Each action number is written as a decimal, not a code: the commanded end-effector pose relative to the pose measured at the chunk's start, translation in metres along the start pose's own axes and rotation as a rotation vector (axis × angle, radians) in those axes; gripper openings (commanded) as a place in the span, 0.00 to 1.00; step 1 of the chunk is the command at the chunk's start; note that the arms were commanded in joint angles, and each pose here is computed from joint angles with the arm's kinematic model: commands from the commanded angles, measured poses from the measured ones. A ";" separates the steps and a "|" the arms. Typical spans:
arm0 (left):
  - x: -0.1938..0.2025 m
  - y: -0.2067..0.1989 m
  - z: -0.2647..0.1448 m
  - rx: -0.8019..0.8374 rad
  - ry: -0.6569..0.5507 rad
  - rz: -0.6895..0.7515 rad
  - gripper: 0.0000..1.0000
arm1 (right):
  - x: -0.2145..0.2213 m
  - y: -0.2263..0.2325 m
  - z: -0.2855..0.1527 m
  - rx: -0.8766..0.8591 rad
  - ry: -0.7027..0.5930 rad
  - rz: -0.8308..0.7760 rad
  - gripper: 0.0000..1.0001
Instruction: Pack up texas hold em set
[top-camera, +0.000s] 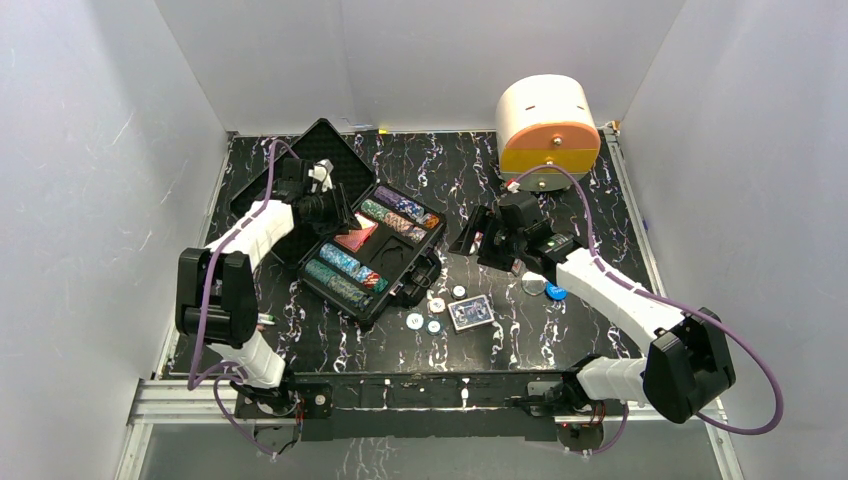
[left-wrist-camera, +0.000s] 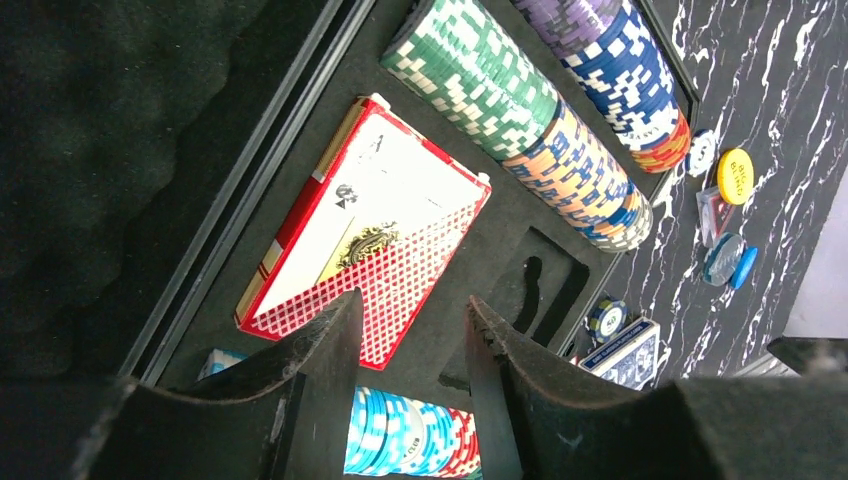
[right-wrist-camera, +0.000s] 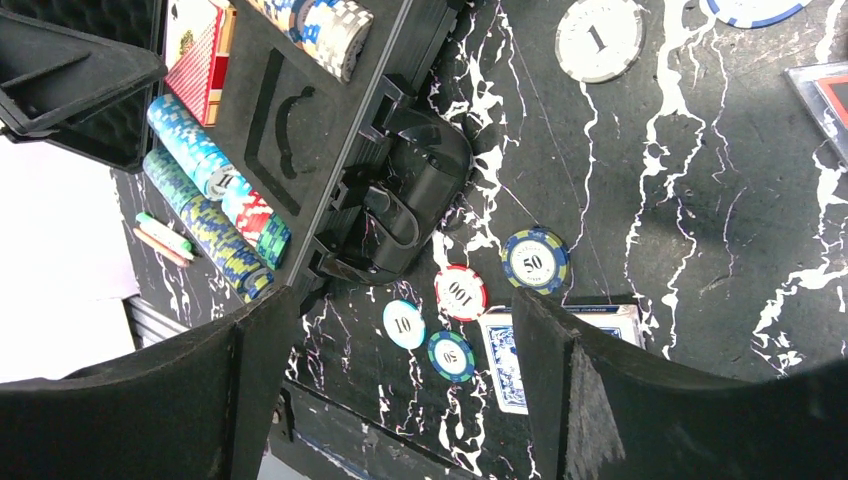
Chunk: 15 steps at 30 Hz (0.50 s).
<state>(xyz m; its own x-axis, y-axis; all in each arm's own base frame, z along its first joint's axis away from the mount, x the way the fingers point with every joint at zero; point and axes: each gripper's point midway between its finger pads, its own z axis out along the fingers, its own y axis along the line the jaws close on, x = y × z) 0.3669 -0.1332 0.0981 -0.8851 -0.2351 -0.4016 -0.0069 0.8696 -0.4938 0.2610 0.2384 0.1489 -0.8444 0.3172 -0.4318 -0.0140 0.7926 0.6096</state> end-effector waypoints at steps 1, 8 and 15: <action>0.003 -0.023 -0.011 0.079 0.007 0.035 0.38 | -0.016 0.013 -0.010 -0.018 -0.043 -0.049 0.84; 0.041 -0.008 0.004 -0.014 0.078 0.021 0.33 | -0.009 0.000 -0.003 0.038 -0.008 -0.070 0.75; 0.050 0.023 0.021 -0.171 0.079 -0.028 0.31 | 0.000 -0.026 -0.002 0.210 0.020 -0.138 0.75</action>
<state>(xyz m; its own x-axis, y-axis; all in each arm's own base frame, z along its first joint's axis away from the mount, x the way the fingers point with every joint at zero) 0.3489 -0.1492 0.0816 -0.8992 -0.2190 -0.3787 -0.0223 0.8876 -0.4602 0.2573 0.2241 0.1282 -0.8674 0.2375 -0.4372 -0.0050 0.8745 0.4850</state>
